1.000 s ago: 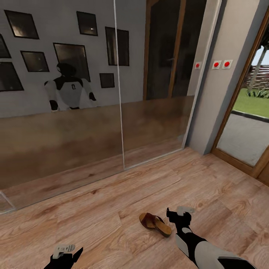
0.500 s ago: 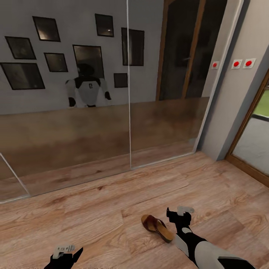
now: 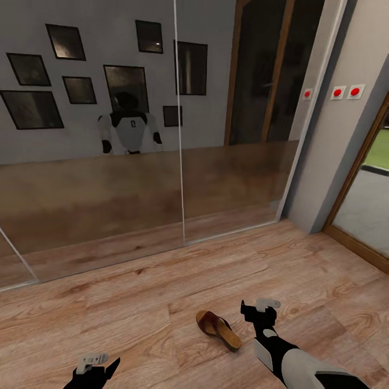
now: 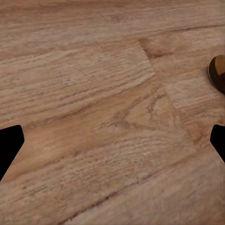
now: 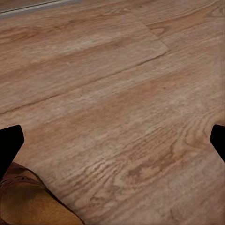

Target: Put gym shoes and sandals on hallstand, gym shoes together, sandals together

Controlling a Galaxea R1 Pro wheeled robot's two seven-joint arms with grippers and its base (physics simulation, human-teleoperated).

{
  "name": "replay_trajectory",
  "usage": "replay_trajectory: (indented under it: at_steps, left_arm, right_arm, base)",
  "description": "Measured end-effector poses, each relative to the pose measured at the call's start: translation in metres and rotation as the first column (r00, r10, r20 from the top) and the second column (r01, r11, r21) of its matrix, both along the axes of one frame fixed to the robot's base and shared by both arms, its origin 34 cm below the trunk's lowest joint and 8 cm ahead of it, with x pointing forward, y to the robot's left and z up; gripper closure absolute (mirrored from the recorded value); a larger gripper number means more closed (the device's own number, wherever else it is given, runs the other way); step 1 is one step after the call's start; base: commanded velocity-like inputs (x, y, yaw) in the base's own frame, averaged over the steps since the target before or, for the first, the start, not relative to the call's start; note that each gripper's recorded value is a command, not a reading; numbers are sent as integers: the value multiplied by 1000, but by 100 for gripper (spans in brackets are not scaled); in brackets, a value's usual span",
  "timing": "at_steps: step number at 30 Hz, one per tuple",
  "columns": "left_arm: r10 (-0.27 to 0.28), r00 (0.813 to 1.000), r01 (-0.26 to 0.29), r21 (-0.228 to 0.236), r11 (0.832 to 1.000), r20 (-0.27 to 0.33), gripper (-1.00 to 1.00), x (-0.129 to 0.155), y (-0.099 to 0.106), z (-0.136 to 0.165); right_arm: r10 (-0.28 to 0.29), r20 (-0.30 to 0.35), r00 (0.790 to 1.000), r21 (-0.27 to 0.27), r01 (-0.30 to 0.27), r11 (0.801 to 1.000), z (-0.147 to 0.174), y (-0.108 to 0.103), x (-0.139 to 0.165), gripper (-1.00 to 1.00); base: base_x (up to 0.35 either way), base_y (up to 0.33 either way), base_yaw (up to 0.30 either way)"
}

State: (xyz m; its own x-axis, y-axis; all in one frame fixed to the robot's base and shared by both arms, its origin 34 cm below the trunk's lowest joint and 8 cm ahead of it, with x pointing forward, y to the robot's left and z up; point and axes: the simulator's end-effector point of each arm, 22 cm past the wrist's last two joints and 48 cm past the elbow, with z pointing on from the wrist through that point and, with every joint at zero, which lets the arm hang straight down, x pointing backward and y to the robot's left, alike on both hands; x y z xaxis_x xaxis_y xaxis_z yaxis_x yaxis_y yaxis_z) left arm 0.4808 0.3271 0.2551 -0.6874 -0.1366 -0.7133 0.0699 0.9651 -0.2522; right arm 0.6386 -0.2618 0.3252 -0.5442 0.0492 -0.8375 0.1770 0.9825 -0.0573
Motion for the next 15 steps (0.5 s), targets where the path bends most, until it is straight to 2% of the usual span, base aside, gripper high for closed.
replay_trajectory:
  at_steps: [5, 8, 15]
  left_arm:
    - [0, 1000, 0, 0, 1000, 0, -100, 0, 0, 0]
    - [-1, 1000, 1, 0, 1000, 0, -100, 0, 0, 0]
    - [0, 1000, 0, 0, 1000, 0, -100, 0, 0, 0]
  right_arm:
    - [0, 0, 1000, 0, 0, 1000, 0, 0, 0, -100]
    - [0, 0, 1000, 0, 0, 1000, 0, 0, 0, -100]
    - [0, 0, 1000, 0, 0, 1000, 0, 0, 0, -100]
  base:
    - [-15, -11, 179]
    - [-140, -121, 207]
    - [-159, -146, 43]
